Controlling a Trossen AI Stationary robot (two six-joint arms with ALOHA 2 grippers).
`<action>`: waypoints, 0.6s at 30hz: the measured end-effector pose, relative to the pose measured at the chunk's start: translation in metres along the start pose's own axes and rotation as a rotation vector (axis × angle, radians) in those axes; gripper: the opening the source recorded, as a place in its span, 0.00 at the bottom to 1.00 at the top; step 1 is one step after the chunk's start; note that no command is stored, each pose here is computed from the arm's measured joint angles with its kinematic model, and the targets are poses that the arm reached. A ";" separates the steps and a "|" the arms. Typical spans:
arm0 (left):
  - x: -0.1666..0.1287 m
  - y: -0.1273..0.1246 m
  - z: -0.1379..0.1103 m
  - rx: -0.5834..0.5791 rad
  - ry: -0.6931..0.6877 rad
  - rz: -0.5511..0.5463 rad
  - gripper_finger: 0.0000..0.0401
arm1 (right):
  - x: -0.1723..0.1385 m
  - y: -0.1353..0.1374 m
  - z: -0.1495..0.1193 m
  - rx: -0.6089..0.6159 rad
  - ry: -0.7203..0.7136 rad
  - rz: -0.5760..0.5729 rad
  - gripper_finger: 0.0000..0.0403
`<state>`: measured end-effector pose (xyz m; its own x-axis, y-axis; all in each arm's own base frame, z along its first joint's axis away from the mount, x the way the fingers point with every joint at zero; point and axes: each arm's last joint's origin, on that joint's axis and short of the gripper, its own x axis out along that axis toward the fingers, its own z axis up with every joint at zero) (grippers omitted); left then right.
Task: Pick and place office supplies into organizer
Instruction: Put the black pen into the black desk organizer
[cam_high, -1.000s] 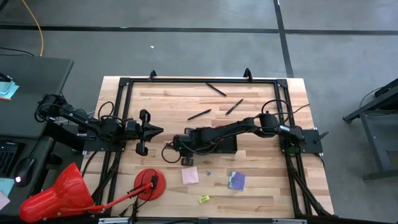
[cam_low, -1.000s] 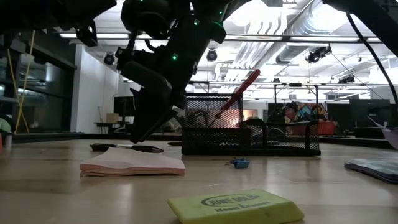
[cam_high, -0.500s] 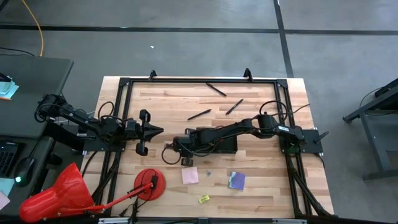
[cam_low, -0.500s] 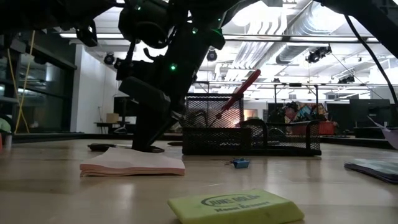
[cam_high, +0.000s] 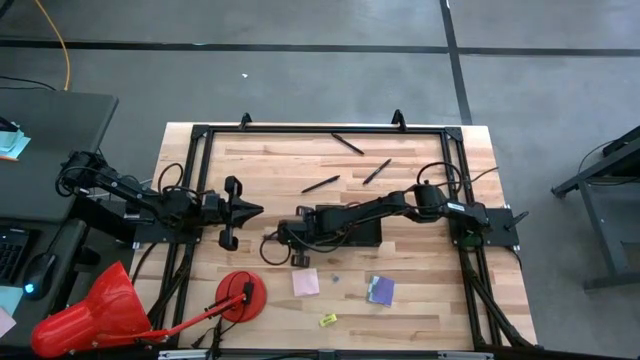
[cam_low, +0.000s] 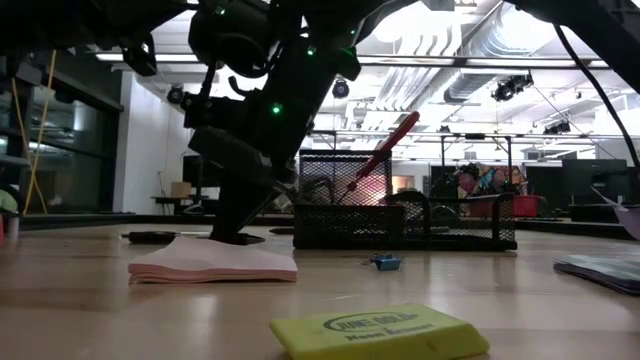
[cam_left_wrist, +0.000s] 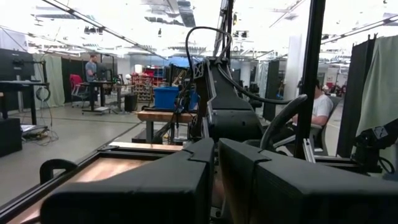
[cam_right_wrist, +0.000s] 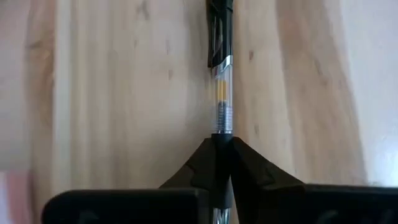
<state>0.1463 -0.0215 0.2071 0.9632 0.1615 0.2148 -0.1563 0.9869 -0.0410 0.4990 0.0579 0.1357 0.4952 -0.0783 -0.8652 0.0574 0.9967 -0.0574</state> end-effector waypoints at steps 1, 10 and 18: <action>0.000 0.000 0.000 0.000 0.000 0.000 0.04 | 0.000 0.000 0.000 -0.006 -0.001 -0.006 0.05; 0.000 0.000 0.000 0.002 0.004 0.000 0.04 | 0.000 -0.001 0.000 -0.033 -0.006 -0.051 0.02; 0.000 0.000 0.000 0.002 0.004 0.000 0.04 | -0.023 0.009 0.007 -0.068 -0.052 -0.100 0.01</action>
<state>0.1464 -0.0215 0.2067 0.9642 0.1614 0.2107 -0.1567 0.9869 -0.0387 0.4943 0.0682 0.1589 0.5342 -0.1765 -0.8268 0.0509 0.9829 -0.1770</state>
